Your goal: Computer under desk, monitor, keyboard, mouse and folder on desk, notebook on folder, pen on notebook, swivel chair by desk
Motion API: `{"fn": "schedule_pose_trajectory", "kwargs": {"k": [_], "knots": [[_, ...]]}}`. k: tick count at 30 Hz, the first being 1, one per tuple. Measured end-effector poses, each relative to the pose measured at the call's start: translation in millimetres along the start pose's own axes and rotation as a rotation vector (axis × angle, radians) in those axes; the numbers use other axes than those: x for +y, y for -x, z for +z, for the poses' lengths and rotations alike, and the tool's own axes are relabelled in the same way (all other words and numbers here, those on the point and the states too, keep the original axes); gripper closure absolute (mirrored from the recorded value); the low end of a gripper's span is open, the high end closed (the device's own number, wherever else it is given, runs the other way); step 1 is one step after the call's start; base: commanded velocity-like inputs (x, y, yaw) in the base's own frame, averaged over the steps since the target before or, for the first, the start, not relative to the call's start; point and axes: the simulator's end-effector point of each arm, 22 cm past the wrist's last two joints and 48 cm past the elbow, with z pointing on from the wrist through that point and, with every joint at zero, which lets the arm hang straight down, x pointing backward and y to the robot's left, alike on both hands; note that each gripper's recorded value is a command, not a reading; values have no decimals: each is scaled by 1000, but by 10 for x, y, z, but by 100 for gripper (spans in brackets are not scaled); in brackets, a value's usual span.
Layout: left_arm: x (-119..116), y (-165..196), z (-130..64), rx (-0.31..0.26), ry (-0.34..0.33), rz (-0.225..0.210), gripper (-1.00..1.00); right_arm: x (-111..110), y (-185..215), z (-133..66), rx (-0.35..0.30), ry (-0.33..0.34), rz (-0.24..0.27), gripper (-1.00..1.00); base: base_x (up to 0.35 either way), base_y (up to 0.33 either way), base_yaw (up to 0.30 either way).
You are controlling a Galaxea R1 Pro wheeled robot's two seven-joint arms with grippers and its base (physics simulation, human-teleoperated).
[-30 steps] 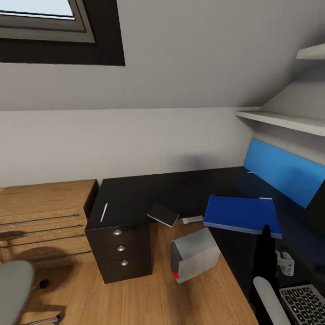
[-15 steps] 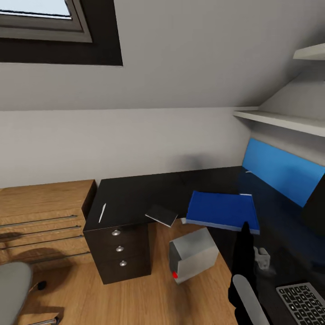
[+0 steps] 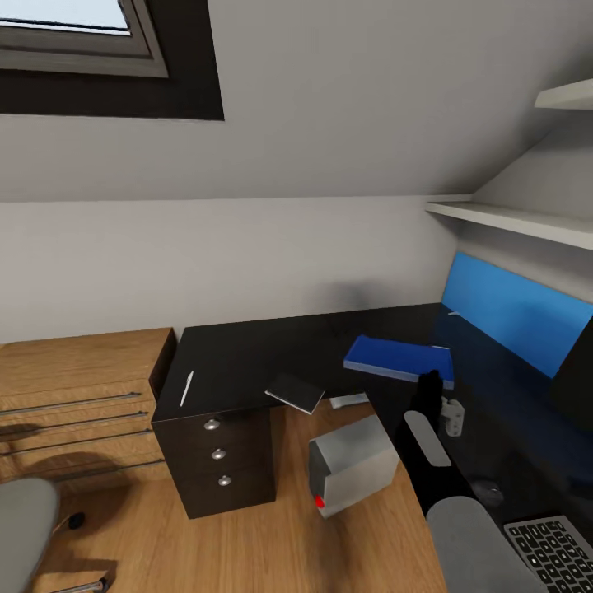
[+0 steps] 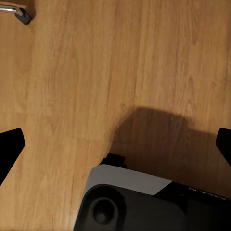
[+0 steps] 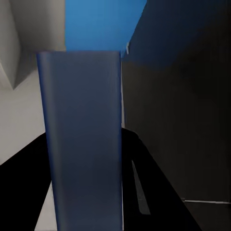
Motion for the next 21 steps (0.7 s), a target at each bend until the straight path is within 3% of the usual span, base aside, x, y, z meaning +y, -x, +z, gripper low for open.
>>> {"fn": "schedule_pose_trajectory", "kwargs": {"k": [17, 21], "knots": [[9, 4, 2, -1, 1, 0, -100, -84, 33, 61, -5, -25, -3, 100, 0, 0, 0], [10, 6, 2, -2, 2, 0, -100, -123, 41, 51, -6, -30, -8, 100, 8, 144, -2]]}}
